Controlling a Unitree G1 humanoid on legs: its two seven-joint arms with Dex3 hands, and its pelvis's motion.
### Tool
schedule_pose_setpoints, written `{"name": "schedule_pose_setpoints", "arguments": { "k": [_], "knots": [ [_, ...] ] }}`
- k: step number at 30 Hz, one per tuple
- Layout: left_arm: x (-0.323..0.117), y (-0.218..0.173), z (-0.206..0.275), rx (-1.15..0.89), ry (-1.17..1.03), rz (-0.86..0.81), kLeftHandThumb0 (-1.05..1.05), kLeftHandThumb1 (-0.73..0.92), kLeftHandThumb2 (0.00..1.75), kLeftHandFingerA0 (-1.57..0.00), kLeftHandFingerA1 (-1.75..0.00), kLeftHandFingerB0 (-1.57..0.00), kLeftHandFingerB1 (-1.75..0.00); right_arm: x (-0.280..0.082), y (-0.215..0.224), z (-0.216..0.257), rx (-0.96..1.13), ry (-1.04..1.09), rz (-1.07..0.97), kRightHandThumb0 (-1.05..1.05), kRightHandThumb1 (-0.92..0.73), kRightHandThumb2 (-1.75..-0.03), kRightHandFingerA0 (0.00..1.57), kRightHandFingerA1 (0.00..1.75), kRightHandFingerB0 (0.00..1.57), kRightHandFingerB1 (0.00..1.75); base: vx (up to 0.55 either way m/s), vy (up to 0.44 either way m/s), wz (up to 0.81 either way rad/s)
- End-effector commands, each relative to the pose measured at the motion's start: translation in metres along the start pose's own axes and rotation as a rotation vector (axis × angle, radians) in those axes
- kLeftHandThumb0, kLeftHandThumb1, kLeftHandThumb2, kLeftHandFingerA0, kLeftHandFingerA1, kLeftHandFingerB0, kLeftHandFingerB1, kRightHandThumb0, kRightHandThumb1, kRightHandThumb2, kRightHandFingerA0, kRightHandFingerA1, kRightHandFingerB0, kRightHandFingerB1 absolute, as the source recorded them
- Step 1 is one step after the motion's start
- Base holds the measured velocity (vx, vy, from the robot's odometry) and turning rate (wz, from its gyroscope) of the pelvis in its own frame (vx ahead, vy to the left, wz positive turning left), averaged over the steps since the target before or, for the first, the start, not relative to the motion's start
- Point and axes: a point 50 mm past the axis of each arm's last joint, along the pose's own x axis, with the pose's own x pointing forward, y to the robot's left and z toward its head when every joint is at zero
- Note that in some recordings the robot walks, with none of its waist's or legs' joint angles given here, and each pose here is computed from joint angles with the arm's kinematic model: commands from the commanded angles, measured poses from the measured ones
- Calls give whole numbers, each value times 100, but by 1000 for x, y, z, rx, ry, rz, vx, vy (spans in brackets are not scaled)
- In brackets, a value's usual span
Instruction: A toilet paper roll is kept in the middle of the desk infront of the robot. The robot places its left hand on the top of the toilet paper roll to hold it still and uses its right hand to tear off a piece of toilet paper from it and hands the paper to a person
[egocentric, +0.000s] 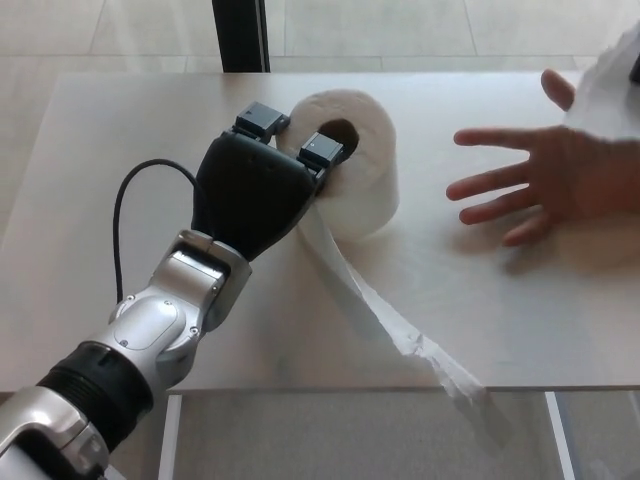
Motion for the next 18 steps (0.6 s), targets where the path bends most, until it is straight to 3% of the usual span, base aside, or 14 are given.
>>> {"name": "schedule_pose_setpoints", "arguments": {
  "k": [1, 2, 3, 4, 6, 7, 10, 14, 16, 17, 18],
  "knots": [
    [-23, -27, 8, -48, -53, -183, -46, 76, 62, -56, -53, -60, -46, 5, -10, -17, -231, -41, 31, -12, -48, -117, 95, 175, 84, 154, 0, 0, 0],
    [-23, -27, 10, -61, -65, -177, -46, 75, 62, -55, -54, -59, -46, 7, -10, -16, -247, -45, 37, -10, -47, -120, 94, 175, 83, 156, 0, 0, 0],
    [-23, -26, 12, -73, -73, -177, -46, 72, 61, -56, -54, -60, -46, 9, -10, -15, -250, -53, 42, -12, -46, -119, 125, 145, 106, 132, 0, 0, 0],
    [-24, -26, 14, -84, -78, -173, -46, 72, 61, -56, -54, -60, -46, 10, -10, -14, -252, -63, 48, -12, -46, -119, 125, 145, 106, 132, 0, 0, 0],
    [-24, -25, 15, -85, -88, -167, -46, 72, 61, -56, -55, -60, -46, 12, -9, -12, -264, -77, 49, -12, -45, -118, 122, 141, 107, 132, 0, 0, 0],
    [-24, -25, 18, -96, -103, -156, -46, 71, 61, -58, -56, -61, -47, 14, -8, -9, -293, -85, 44, -12, -42, -131, 93, 175, 83, 160, 0, 0, 0],
    [-24, -25, 21, -121, -108, -161, -45, 72, 61, -60, -53, -61, -46, 19, -4, -5, -347, -115, 30, -14, -35, -139, 91, 171, 84, 158, 0, 0, 0],
    [-24, -25, 25, -133, -115, -162, -45, 73, 62, -59, -52, -62, -46, 20, 0, -4, -407, -144, 29, -17, -37, -134, 91, 173, 82, 158, 0, 0, 0],
    [-25, -26, 26, -141, -122, -159, -45, 71, 61, -58, -54, -61, -47, 22, 3, -5, -451, -163, 47, -21, -44, -123, 90, 173, 80, 158, 0, 0, 0],
    [-25, -27, 26, -144, -121, -165, -45, 72, 61, -58, -54, -61, -46, 23, 5, -3, -450, -151, 41, -23, -55, -107, 89, 171, 77, 150, 0, 0, 0],
    [-26, -27, 26, -147, -122, -165, -45, 71, 61, -57, -55, -61, -46, 24, 7, -1, -440, -157, 49, -21, -54, -109, 89, 171, 76, 151, 0, 0, 0]
  ]
}}
